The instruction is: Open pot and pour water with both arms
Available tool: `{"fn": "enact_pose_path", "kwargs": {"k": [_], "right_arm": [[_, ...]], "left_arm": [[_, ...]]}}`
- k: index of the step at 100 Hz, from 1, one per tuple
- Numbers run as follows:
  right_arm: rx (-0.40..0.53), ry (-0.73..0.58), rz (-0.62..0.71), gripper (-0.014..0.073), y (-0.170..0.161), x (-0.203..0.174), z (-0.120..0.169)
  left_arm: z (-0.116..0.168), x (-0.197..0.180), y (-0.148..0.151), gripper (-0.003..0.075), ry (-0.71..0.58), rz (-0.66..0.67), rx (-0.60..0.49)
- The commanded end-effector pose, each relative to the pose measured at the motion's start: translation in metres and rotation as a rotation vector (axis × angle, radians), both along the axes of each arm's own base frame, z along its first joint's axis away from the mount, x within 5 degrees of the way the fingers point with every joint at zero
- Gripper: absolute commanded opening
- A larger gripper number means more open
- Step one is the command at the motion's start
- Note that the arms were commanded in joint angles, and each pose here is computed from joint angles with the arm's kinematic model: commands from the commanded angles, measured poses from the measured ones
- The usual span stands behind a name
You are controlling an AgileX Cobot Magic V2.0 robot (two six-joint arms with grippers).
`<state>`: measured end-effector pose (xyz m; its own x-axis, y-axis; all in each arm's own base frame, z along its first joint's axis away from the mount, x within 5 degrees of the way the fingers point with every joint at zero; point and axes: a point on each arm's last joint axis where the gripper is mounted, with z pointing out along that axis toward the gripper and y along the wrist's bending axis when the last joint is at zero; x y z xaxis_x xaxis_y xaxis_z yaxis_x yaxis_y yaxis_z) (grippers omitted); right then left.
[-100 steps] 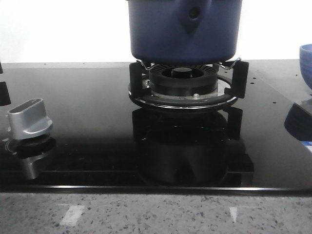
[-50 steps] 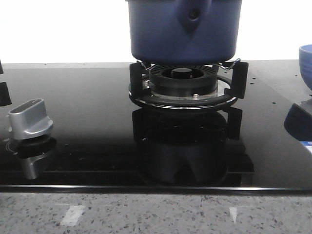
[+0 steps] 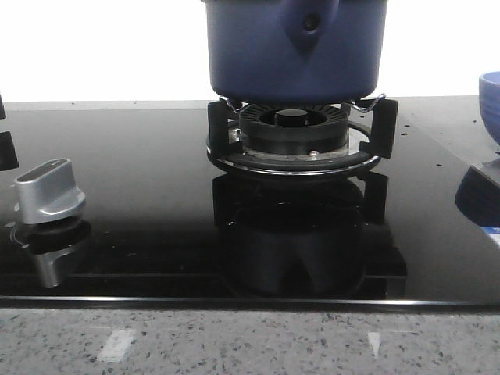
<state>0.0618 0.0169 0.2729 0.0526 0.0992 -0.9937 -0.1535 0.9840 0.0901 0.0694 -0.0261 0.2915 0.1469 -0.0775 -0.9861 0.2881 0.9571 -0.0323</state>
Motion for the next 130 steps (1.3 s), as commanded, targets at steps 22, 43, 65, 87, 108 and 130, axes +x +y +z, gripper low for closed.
{"fn": "enact_pose_path", "kwargs": {"k": [22, 43, 65, 87, 108, 130], "right_arm": [[0.018, -0.03, -0.022, -0.0053, -0.002, -0.001, 0.009], [0.018, -0.03, -0.022, -0.0053, -0.002, -0.001, 0.009], [0.018, -0.03, -0.022, -0.0053, -0.002, -0.001, 0.009], [0.018, -0.03, -0.022, -0.0053, -0.002, -0.001, 0.009], [0.018, -0.03, -0.022, -0.0053, -0.002, -0.001, 0.009], [0.018, -0.03, -0.022, -0.0053, -0.002, -0.001, 0.009]], "left_arm": [[0.012, -0.005, -0.002, -0.002, -0.048, -0.038, -0.072], [0.012, -0.005, -0.002, -0.002, -0.048, -0.038, -0.072], [0.012, -0.005, -0.002, -0.002, -0.048, -0.038, -0.072], [0.011, -0.004, -0.001, -0.002, -0.04, -0.022, -0.07], [0.005, -0.003, 0.004, -0.002, 0.142, 0.048, -0.088], [-0.006, 0.0, 0.019, -0.002, 0.18, 0.202, -0.08]]}}
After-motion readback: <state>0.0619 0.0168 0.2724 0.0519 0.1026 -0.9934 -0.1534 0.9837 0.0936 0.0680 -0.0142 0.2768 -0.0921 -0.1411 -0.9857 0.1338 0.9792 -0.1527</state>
